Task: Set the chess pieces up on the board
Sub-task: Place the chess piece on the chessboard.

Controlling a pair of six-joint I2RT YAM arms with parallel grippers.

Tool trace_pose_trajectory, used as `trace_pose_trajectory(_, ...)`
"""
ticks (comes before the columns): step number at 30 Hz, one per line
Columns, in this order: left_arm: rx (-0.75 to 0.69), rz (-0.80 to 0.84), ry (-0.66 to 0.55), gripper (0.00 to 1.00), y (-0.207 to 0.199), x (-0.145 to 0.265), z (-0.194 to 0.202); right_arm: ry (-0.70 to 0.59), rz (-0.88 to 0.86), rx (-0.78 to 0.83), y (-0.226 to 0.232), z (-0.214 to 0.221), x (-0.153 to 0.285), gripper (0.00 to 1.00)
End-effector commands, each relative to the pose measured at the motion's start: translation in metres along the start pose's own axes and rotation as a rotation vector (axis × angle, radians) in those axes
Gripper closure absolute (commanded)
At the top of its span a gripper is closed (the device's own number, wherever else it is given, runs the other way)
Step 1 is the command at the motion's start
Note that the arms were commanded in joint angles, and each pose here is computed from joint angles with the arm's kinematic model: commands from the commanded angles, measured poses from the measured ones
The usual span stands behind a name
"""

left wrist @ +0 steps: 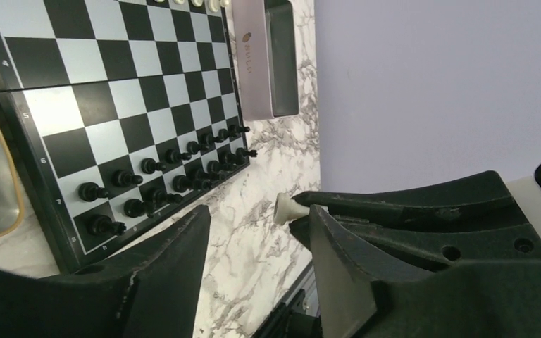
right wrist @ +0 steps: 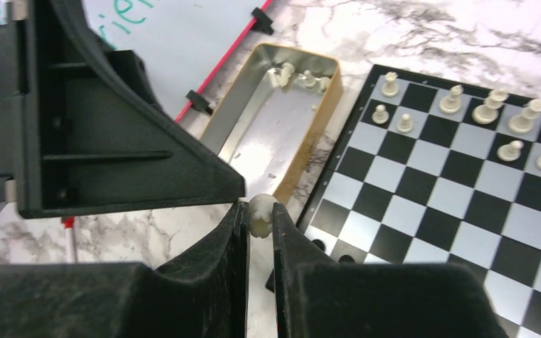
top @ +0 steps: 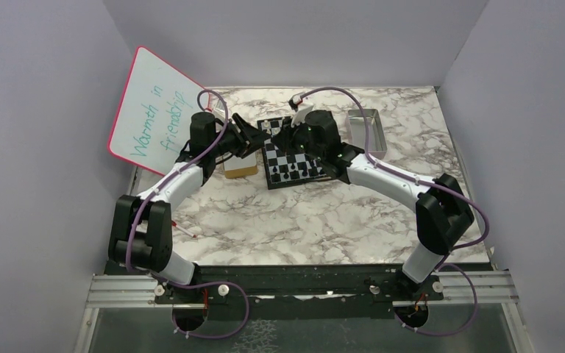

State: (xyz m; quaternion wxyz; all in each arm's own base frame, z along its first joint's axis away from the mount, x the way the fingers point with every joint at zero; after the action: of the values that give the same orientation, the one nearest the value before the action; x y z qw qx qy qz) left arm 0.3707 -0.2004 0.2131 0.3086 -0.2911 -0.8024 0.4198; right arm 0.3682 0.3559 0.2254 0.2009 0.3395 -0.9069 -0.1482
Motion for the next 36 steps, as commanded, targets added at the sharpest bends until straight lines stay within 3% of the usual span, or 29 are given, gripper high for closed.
trace_pose_trajectory(1,-0.145,-0.042,-0.031,0.43,-0.012,0.011,-0.014,-0.047,0.115,0.049,-0.021,-0.025,0.004,0.87)
trace_pose_trajectory(7,-0.325,-0.133,0.007,0.35,-0.003,0.023,-0.013,-0.044,0.221,0.073,-0.062,-0.034,0.009,0.87)
trace_pose_trajectory(16,-0.551,-0.204,0.130,0.29,0.013,0.055,0.013,-0.038,0.407,0.029,-0.168,-0.051,0.016,0.86)
trace_pose_trajectory(22,-0.687,-0.253,0.146,0.25,0.023,0.078,0.025,-0.017,0.490,0.016,-0.219,-0.062,0.005,0.86)
trace_pose_trajectory(36,-0.741,-0.250,0.139,0.20,0.023,0.088,0.037,0.108,0.547,0.031,-0.267,-0.045,-0.058,0.86)
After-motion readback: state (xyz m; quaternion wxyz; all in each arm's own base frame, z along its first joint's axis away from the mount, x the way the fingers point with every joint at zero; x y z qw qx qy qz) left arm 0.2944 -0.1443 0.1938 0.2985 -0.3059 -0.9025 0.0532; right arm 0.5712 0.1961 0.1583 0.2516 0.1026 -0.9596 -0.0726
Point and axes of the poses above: each gripper's point midway between its finger pads, its own x axis back along the fingers, its own y axis along the line the jaws close on, z = x × y, the point moved 2 cm from there along x, back along the fingers, and after that the axes turned 8 degrees about -x, right-handed, at the moved point
